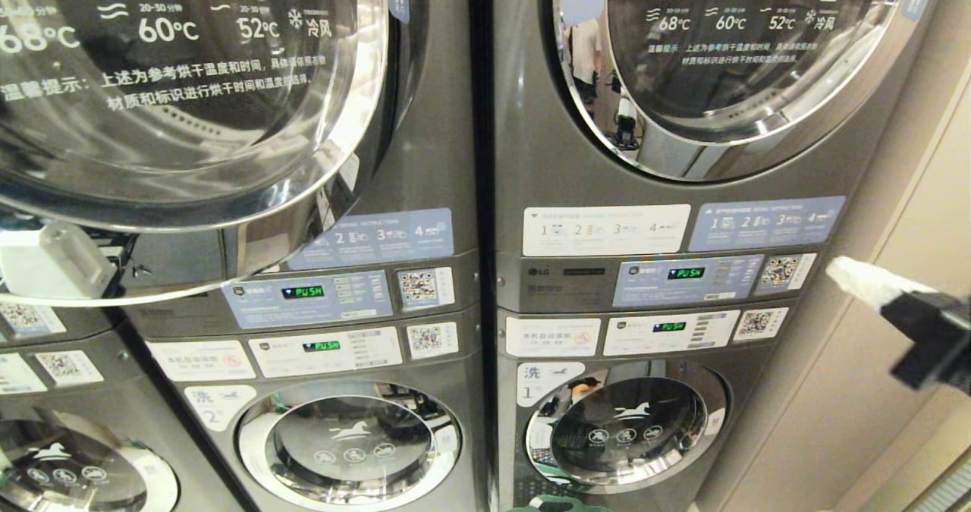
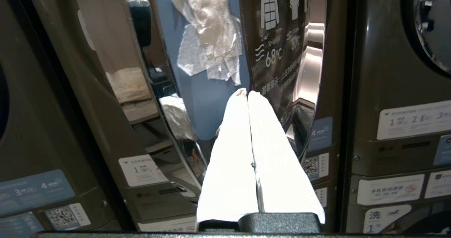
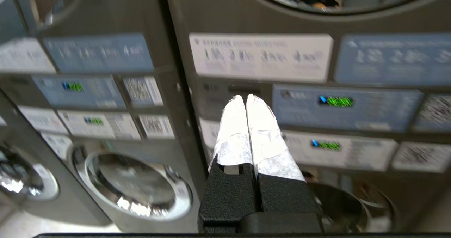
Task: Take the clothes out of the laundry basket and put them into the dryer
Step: Close the dryer
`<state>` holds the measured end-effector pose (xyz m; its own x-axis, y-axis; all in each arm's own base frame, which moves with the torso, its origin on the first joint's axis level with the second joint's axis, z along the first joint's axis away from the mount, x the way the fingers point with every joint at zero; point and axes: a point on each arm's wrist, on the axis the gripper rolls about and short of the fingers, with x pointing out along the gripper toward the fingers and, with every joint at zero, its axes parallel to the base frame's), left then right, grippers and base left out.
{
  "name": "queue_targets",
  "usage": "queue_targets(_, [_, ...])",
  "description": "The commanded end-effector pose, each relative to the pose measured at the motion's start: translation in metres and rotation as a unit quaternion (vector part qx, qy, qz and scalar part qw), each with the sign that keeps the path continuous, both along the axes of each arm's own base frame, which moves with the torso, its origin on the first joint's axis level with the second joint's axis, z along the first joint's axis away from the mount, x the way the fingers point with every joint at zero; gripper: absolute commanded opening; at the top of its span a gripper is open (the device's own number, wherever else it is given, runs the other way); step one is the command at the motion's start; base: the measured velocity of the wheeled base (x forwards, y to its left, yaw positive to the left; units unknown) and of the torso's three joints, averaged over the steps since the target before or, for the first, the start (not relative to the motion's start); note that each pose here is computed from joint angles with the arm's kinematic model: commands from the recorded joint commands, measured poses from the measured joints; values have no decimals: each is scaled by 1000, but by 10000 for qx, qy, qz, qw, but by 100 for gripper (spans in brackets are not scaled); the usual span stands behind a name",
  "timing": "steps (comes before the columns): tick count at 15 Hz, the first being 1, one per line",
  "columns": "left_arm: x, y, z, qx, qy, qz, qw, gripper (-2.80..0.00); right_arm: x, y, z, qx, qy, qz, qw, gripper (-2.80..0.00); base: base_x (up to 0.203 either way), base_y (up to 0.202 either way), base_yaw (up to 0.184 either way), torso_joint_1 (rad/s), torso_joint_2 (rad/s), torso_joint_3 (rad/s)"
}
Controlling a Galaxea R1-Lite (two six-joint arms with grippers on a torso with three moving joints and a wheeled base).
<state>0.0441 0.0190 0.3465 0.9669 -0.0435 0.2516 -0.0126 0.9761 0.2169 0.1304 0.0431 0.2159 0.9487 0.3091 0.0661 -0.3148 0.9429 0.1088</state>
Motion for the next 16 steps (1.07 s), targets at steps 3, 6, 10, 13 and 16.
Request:
queue_targets(3, [30, 28, -1, 29, 139, 317, 9994, -280, -95, -32, -35, -401, -344, -132, 9985, -280, 0, 0, 0, 0, 0, 0])
queue_targets(6, [60, 58, -3, -1, 45, 662, 9978, -280, -130, -44, -77, -987, -347, -442, 9935, -280, 0, 0, 0, 0, 0, 0])
queue_targets(10, [90, 81, -23, -31, 197, 666, 9976, -280, -129, -48, -122, -1423, 684, -1199, 9802, -280, 0, 0, 0, 0, 0, 0])
queue_targets(13, [115, 98, -35, 66, 260, 589, 9979, -280, -133, -46, -128, -1181, 1440, -505, 9812, -280, 0, 0, 0, 0, 0, 0])
queue_targets(16, [129, 98, -38, 178, 147, 404, 9989, -280, -135, -45, -134, -1090, 1748, -131, 9785, -280, 0, 0, 0, 0, 0, 0])
